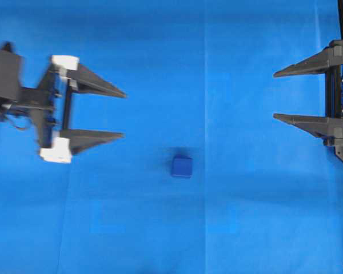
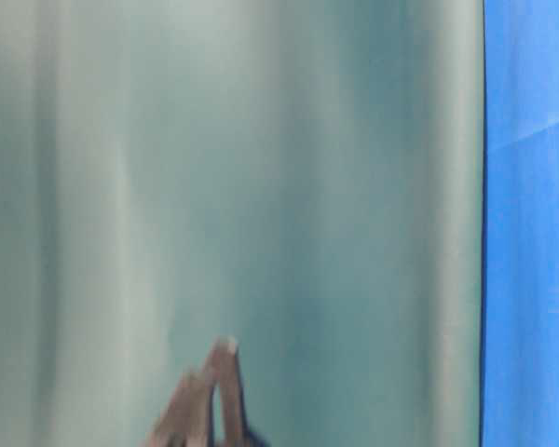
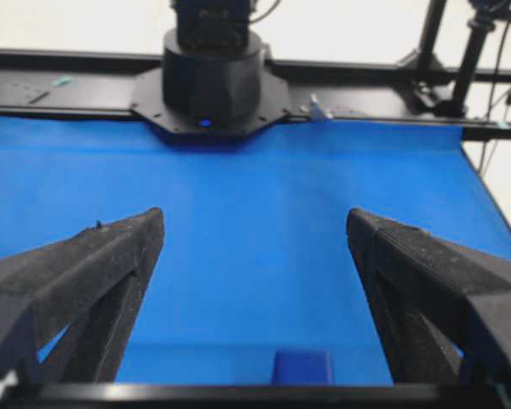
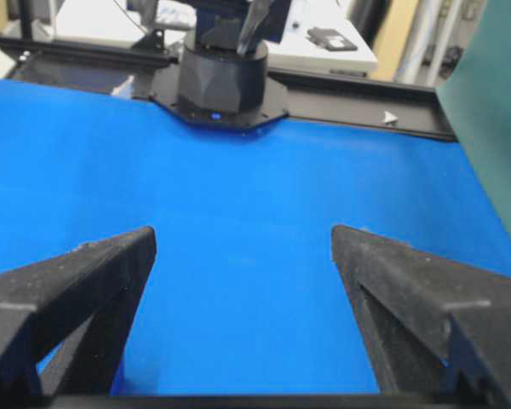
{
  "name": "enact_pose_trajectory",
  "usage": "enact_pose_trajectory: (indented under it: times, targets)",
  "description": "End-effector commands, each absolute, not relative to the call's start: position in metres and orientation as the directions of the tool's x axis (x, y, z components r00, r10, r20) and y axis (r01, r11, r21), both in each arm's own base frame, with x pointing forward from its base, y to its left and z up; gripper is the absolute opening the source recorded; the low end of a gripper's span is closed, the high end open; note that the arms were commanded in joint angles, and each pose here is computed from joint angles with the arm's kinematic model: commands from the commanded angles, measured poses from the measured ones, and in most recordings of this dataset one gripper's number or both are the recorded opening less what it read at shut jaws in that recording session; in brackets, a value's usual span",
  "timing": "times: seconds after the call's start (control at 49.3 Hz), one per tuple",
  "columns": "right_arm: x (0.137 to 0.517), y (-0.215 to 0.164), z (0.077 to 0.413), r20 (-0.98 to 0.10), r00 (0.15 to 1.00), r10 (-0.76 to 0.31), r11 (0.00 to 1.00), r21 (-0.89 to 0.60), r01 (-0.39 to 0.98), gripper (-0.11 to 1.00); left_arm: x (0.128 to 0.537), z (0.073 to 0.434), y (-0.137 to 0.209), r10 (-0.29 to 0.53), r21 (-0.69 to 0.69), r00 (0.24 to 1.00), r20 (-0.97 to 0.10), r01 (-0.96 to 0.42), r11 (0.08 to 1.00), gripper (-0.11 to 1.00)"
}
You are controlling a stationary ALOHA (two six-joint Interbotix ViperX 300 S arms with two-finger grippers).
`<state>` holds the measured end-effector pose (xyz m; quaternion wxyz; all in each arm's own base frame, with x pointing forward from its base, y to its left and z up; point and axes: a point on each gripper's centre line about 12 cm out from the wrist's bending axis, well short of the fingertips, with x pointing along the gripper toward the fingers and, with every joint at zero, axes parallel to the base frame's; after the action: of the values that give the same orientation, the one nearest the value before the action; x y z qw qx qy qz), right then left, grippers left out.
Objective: Handover the blue block to the right arm after grasping it with the left arm, then place it in the designated position.
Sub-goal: 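Move the open left gripper toward the blue cube and lower over it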
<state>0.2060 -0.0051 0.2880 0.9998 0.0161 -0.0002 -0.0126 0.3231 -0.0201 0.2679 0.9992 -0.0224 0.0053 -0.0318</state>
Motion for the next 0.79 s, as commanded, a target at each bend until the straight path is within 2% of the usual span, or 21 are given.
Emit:
enact_pose_trajectory:
  times: [0.0,0.426,0.77]
  targets:
    - [0.209,-0.006,0.299,0.032,0.999,-0.029,0.999,0.037,0.028,0.97,0.345,0.282,-0.025,-0.074,-0.045,0.997,0.029,0.075,0.996,0.92]
    - [0.21,-0.006,0.298,0.026,0.999,-0.029,0.999,0.034,0.028,0.97,0.428,0.288,-0.039,-0.093,-0.033,0.995,-0.028,0.092,0.995,0.92]
    - [0.211,-0.007,0.297,0.023,0.999,-0.033,0.999,0.034,0.033,0.97,0.444,0.288,-0.041,-0.094,-0.028,0.994,-0.054,0.093,0.995,0.92]
